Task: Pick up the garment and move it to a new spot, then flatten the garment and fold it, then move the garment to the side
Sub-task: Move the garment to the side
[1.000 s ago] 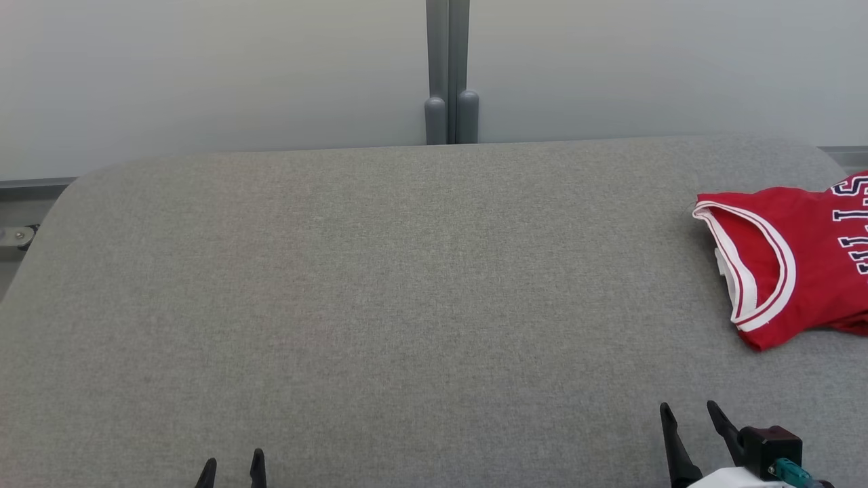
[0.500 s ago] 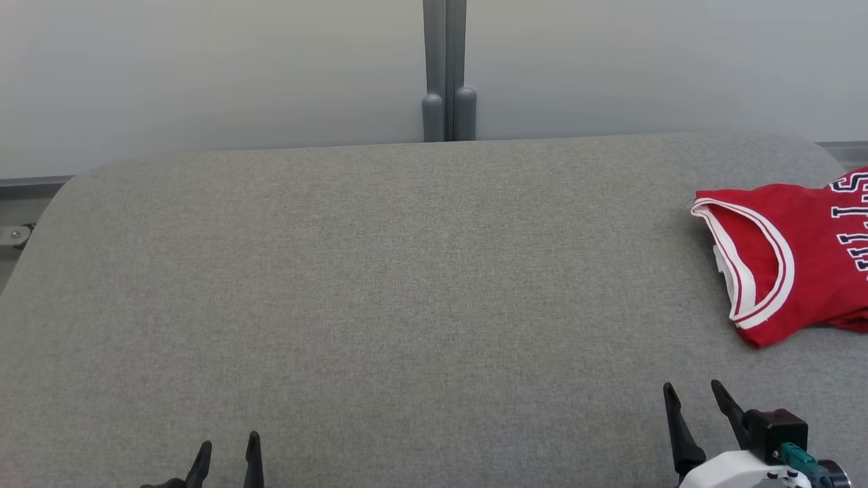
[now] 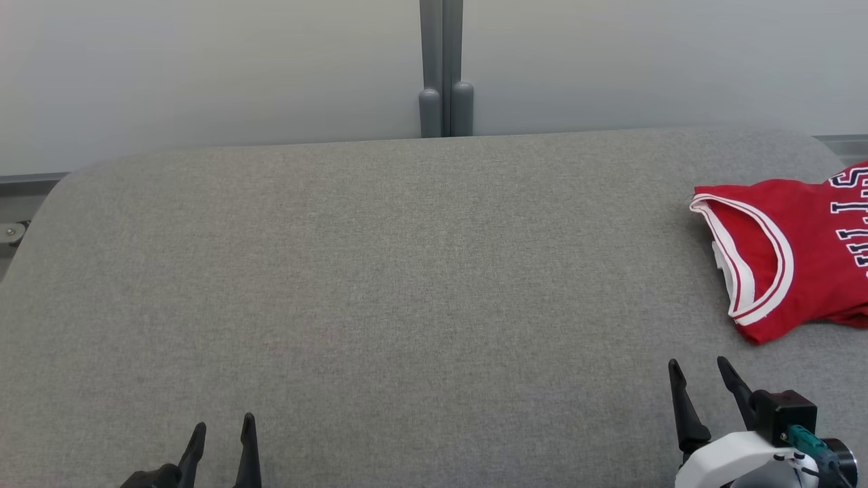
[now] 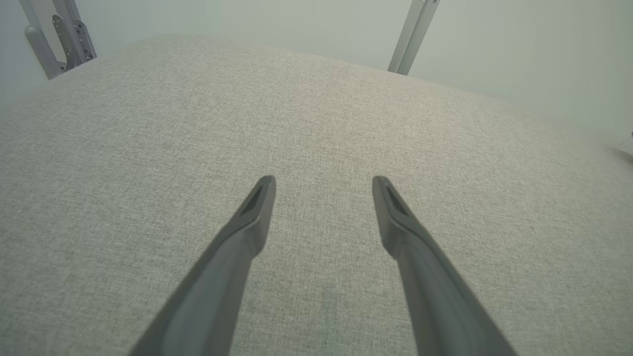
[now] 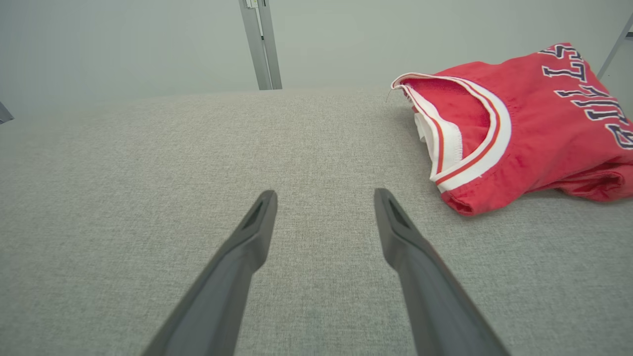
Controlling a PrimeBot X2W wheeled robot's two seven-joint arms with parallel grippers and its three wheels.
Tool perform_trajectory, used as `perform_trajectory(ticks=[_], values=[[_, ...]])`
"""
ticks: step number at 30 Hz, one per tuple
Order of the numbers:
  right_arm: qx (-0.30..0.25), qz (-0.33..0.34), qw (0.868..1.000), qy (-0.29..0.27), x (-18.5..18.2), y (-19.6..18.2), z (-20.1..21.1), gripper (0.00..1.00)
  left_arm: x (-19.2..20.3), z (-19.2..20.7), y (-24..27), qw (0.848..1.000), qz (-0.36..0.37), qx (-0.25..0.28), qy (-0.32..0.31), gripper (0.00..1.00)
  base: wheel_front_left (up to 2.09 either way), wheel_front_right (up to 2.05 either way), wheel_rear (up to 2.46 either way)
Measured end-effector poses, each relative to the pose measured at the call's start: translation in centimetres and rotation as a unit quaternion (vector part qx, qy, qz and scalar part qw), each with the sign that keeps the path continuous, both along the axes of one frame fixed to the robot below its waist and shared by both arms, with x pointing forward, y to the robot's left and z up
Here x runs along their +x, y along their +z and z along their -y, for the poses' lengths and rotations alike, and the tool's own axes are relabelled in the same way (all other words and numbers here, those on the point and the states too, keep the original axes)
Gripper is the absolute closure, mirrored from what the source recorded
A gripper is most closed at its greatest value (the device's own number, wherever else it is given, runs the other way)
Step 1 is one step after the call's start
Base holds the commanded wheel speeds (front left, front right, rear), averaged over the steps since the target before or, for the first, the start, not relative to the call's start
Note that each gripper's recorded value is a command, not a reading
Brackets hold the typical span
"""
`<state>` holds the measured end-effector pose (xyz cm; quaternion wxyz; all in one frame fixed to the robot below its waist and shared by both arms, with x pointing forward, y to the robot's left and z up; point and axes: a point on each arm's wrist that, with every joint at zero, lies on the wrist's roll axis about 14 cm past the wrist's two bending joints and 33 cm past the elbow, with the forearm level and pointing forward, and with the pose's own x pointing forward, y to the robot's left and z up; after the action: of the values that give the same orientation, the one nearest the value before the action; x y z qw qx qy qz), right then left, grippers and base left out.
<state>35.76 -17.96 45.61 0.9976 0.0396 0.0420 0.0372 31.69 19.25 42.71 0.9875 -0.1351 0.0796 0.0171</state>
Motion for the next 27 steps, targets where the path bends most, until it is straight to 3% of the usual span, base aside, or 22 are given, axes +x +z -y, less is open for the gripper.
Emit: perform_trajectory(ticks=[27], values=[[-0.013, 0.025, 1.000, -0.007, 1.1, 1.6, 0.8, 0.00, 1.5, 0.1, 1.7, 1.000, 0.028, 0.002, -0.002, 0.00, 0.00, 0.00, 0.00]])
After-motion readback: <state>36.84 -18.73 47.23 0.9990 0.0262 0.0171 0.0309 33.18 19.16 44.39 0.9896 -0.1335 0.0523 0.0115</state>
